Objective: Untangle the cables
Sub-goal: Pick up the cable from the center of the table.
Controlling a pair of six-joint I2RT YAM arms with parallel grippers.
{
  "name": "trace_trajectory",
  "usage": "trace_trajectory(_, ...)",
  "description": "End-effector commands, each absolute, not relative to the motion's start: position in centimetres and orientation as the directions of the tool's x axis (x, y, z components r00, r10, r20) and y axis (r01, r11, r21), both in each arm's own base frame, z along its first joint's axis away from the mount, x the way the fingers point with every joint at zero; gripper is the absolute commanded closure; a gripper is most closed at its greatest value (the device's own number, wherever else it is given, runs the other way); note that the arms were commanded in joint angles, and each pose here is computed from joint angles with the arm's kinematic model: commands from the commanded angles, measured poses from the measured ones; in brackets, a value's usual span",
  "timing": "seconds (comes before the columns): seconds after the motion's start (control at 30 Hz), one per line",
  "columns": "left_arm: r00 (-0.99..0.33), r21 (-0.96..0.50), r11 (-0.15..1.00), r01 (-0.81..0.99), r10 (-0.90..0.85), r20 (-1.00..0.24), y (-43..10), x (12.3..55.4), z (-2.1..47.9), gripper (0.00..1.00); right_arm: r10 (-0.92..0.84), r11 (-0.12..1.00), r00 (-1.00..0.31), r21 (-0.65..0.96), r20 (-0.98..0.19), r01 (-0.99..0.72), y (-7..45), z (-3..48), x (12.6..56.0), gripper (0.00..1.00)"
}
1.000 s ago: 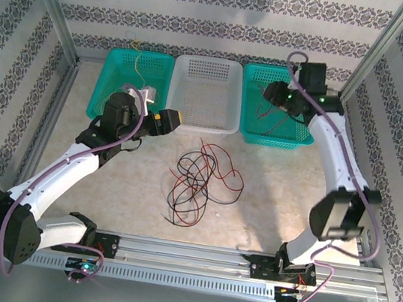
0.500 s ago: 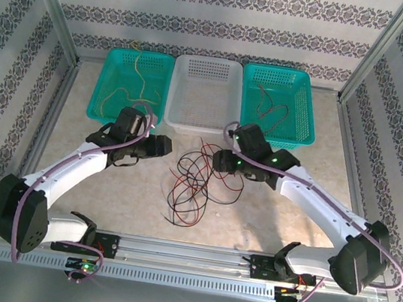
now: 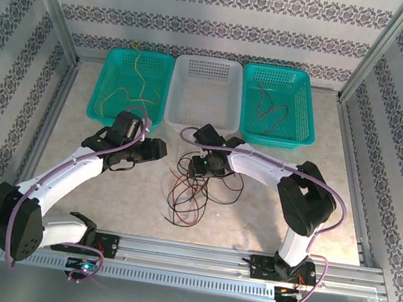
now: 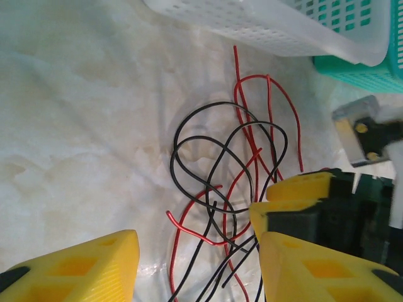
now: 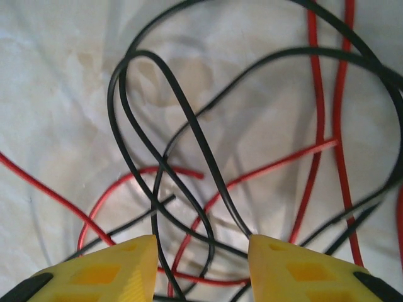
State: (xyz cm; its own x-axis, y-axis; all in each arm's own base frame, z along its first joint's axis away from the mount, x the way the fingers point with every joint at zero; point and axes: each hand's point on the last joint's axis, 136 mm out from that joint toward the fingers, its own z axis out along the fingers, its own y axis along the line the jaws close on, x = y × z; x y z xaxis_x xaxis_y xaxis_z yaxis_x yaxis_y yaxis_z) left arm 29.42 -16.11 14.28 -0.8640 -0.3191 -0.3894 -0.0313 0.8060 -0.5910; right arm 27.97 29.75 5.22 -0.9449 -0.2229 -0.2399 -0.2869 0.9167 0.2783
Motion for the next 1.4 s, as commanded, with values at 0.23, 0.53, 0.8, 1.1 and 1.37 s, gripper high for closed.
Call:
trace_trajectory(0.23, -0.820, -0.620, 0.785, 0.004, -0.352, -0.451, -16.4, 30.4, 16.3, 0.47, -0.231, 0.922, -0.949, 0.263, -0.215, -0.284, 30.3, 3.2, 30.6, 0.84)
trace_trajectory(0.53, -0.800, -0.702, 0.701, 0.124, -0.349, -0.489, -18.4, 30.8, 19.3, 0.43, -0.254, 0.871, -0.890, 0.311, -0.377, -0.381, 30.7, 11.3, 28.1, 1.00)
trace_trajectory(0.8, -0.744, -0.774, 0.526, 0.351, -0.345, -0.572, -22.4, 31.0, 24.8, 0.31, -0.208, 0.821, -0.799, 0.343, -0.564, -0.456, 29.8, 20.1, 26.6, 1.00)
trace_trajectory(1.1, -0.715, -0.764, 0.451, 0.461, -0.322, -0.621, -24.6, 30.9, 27.9, 0.35, -0.106, 0.789, -0.696, 0.366, -0.711, -0.494, 29.0, 28.4, 27.0, 1.00)
trace_trajectory(1.37, -0.690, -0.742, 0.451, 0.496, -0.315, -0.652, -25.1, 31.3, 29.1, 0.59, -0.058, 0.751, -0.655, 0.399, -0.753, -0.525, 29.2, 32.4, 26.8, 1.00)
